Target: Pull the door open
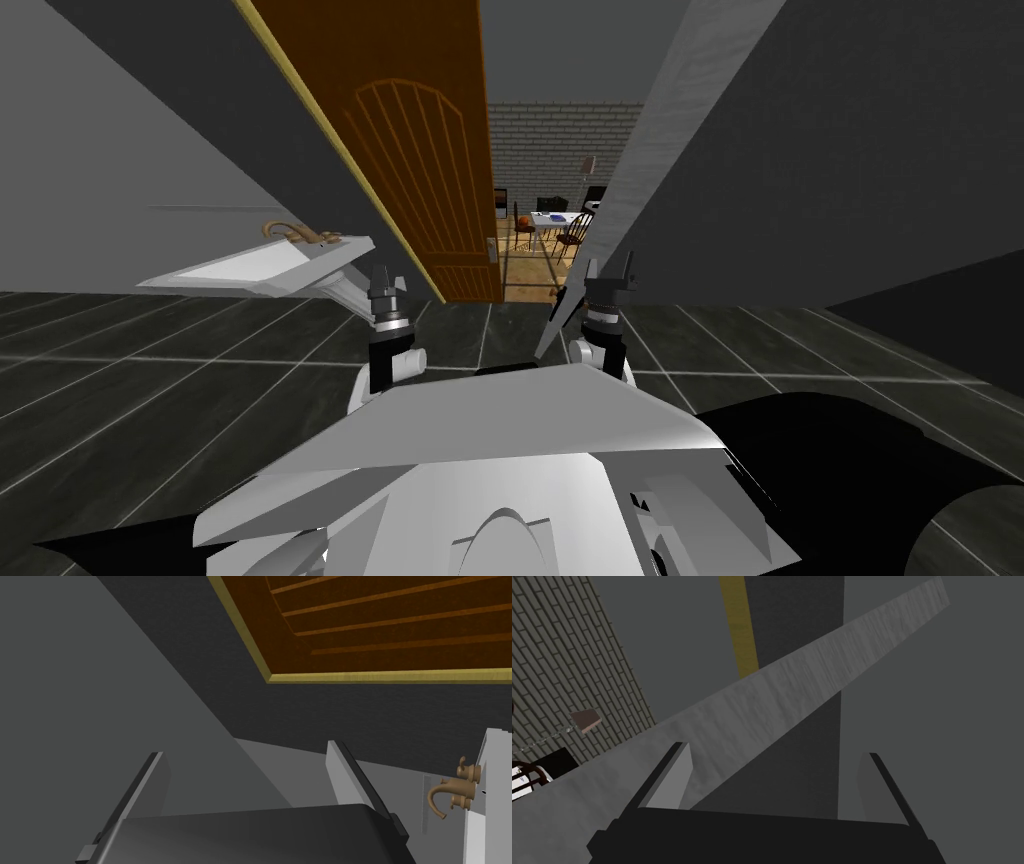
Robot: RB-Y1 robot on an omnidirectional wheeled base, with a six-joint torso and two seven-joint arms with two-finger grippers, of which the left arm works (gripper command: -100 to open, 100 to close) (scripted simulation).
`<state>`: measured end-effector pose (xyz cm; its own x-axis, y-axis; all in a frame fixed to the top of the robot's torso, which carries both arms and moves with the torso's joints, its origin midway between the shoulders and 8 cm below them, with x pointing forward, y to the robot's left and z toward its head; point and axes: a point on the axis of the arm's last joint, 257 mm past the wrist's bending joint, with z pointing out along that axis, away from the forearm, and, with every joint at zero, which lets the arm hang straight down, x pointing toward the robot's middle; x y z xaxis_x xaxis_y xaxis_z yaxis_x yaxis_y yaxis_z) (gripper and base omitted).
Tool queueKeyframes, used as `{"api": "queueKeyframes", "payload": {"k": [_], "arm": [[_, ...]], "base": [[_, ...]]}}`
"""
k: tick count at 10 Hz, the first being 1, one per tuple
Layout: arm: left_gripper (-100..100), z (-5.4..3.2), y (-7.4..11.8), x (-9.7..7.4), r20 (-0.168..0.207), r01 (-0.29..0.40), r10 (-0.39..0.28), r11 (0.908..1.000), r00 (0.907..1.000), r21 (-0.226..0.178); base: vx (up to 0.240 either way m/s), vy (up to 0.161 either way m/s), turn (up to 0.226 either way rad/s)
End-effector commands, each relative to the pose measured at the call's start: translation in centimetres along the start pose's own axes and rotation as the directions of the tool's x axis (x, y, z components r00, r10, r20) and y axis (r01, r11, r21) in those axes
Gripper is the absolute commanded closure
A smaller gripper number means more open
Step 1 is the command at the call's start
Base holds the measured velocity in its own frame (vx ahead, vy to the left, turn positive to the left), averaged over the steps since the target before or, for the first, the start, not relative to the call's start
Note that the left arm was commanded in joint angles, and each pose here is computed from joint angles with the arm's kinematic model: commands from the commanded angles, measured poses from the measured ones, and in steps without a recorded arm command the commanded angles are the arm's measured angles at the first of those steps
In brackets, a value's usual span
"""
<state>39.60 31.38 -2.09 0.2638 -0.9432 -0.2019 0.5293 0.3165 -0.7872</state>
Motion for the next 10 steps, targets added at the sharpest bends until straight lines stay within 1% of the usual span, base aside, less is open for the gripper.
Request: {"api": "queueKeyframes", "payload": {"k": [1,4,8,9,10], "arm": [[-100,0.31,1.4,-0.6,0.008,-0.021,0.021,0.9996,0.9997,-0.021],[-100,0.63,4.3,-2.2,0.029,-0.056,0.057,0.9965,0.9979,-0.063],[-100,1.00,8.0,-4.8,0.066,-0.095,0.103,0.9880,0.9925,-0.122],[-100,0.94,8.2,-4.7,0.065,-0.094,0.103,0.9876,0.9925,-0.126],[-100,0.98,9.2,-5.5,0.076,-0.102,0.114,0.9846,0.9906,-0.142]], "base": [[0.054,0.024,-0.241],[0.066,0.026,-0.196],[0.063,0.035,-0.208],[0.044,0.037,-0.071],[0.044,0.021,-0.117]]}}
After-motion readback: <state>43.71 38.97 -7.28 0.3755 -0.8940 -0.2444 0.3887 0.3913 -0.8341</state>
